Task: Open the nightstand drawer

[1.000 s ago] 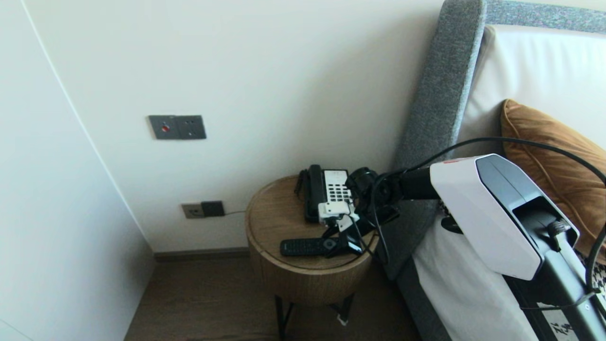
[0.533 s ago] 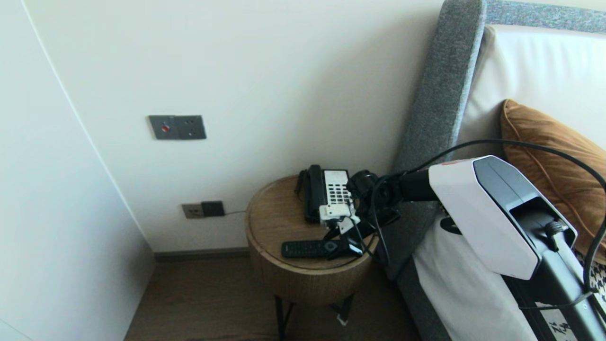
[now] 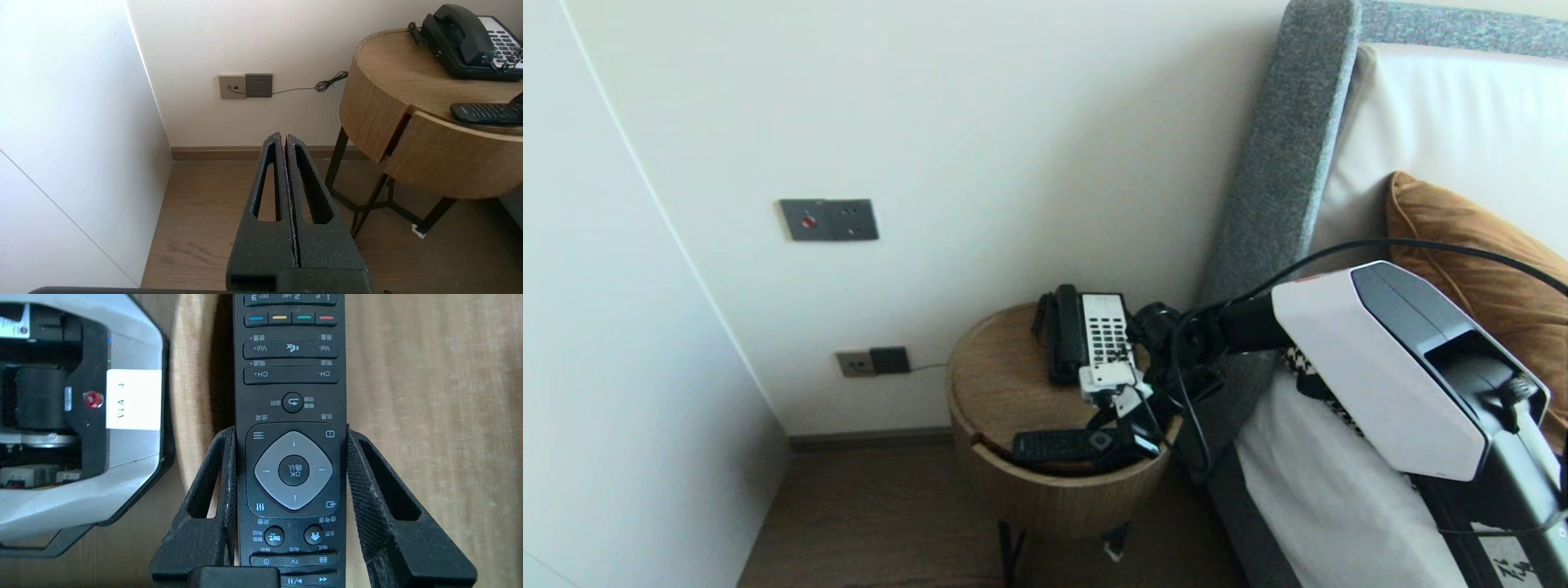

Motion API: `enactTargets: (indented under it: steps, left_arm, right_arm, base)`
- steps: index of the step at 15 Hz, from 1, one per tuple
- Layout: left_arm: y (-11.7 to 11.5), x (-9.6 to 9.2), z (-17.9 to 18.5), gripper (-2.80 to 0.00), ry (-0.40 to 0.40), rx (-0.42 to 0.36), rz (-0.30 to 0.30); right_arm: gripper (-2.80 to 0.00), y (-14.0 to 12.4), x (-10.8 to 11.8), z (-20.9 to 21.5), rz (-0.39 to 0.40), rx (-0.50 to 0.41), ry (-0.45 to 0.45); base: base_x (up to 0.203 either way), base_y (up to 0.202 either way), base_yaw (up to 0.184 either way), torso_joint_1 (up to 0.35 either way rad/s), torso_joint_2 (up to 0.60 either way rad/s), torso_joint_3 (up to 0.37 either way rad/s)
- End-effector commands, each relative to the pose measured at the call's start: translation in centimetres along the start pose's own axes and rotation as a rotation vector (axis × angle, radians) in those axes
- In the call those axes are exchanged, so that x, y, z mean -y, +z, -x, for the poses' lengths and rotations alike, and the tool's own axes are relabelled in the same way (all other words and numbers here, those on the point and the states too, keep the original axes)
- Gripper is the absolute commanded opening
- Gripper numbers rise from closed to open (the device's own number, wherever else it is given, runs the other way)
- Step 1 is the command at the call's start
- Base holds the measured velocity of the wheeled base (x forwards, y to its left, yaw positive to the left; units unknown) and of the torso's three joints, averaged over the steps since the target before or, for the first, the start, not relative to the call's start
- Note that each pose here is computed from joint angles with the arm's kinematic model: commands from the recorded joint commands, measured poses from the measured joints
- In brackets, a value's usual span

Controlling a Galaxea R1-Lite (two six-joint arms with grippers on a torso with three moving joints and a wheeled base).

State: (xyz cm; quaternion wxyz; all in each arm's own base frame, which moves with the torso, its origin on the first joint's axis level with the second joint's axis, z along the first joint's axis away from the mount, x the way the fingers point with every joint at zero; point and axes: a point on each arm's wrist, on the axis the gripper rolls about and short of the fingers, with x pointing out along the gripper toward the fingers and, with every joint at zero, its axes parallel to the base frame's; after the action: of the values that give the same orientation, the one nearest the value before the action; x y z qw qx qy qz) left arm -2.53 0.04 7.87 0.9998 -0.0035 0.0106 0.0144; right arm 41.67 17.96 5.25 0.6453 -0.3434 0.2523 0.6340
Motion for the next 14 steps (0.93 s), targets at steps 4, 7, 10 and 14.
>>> enactTargets:
  steps: [4,7,10,14]
  left_arm:
    - [0.0,0.0,0.0,-2.80,0.000,0.001,0.000]
    - [0.0,0.0,0.0,-2.80,0.000,0.001,0.000]
    - [0.0,0.0,0.0,-2.80,0.000,0.001,0.000]
    - [0.0,0.0,0.0,-2.80,0.000,0.001,0.000]
  right_arm:
    - [-2.80,0.0,-1.2,0.5,-0.005,-0.007,0.023]
    - [-2.80,-0.1,-1.8,0.7,0.001,-0.002,0.015]
    - [-2.80,-0.2,-2.6,1.0,-0.008,-0.009,0.028]
    - [-2.80,-0.1,-3.5,1.6,-0.017,-0.012,0.040]
  base:
    - [0.000,0.000,0.000,0.000,0.00,0.000]
    - [0.000,0.000,0.000,0.000,0.00,0.000]
    - [0.000,0.000,0.000,0.000,0.00,0.000]
    - [0.000,0.000,0.000,0.000,0.00,0.000]
